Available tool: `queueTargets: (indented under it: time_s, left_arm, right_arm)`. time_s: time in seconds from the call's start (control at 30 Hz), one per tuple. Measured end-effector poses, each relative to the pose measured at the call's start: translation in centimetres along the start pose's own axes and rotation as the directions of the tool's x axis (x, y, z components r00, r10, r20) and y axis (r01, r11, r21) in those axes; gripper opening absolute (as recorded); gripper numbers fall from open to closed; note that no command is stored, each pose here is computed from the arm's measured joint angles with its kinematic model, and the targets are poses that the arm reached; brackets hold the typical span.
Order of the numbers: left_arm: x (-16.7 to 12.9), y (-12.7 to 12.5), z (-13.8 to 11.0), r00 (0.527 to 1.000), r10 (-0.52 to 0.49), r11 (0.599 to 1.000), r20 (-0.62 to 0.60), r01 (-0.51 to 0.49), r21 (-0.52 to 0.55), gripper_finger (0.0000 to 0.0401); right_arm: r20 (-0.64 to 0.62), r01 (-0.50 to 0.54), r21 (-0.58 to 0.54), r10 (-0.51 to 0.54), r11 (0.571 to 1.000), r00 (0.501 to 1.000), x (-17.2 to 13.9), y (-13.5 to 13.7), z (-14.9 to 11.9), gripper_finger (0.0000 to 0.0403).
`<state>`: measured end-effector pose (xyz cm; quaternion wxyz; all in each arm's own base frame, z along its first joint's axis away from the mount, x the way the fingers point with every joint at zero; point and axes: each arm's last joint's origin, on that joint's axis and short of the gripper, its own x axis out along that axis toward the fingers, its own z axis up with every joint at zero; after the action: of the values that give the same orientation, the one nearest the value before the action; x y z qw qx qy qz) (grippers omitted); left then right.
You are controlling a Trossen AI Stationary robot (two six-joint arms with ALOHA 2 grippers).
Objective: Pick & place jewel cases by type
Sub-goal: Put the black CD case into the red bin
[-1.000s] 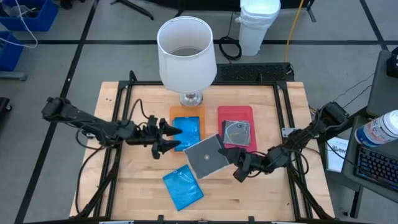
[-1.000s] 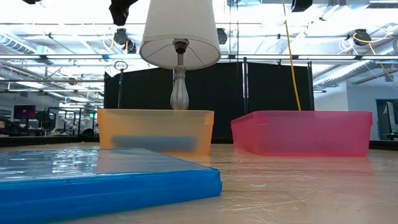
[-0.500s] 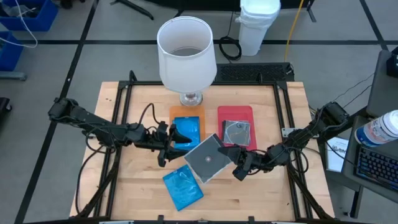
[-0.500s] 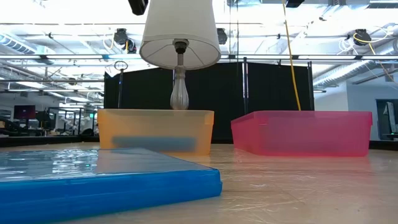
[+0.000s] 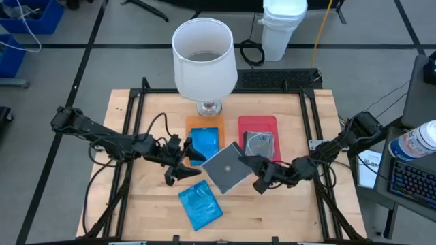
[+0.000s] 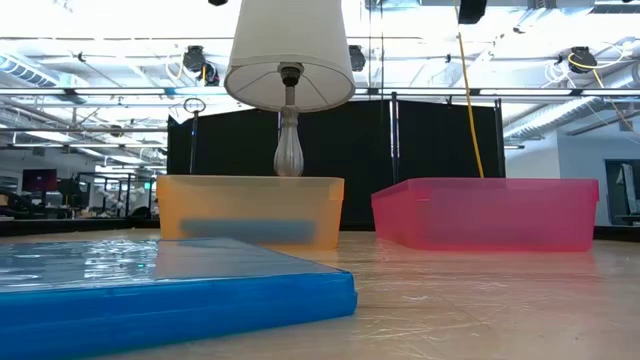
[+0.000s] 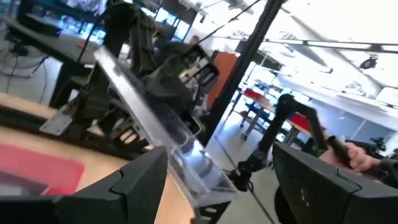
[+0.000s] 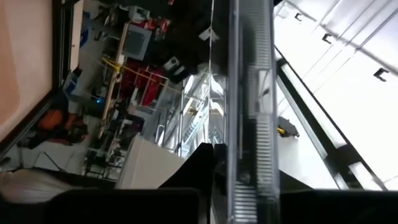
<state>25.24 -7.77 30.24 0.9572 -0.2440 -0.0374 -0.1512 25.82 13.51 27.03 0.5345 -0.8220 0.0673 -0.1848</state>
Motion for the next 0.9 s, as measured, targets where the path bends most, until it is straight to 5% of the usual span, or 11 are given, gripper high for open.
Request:
queueTargets:
  time_s: [0.2,0.9]
  left_arm:
    - [-0.1,1.4,-0.4,0.992,0.103,0.993,-0.066,-0.106,-0.050,0.0284]
    - [1.3,1.8,-3.2,0.981,0.070,0.989,-0.182,-0.092,-0.118,0.0280]
  right_arm:
    - [0.034,0.030,-0.049,-0.028,0.998,0.999,0.0,-0.1,0.1,0.0024]
    - [0.177,0.099,-0.095,-0.082,0.991,0.981,0.6,0.5,0.3,0.0026]
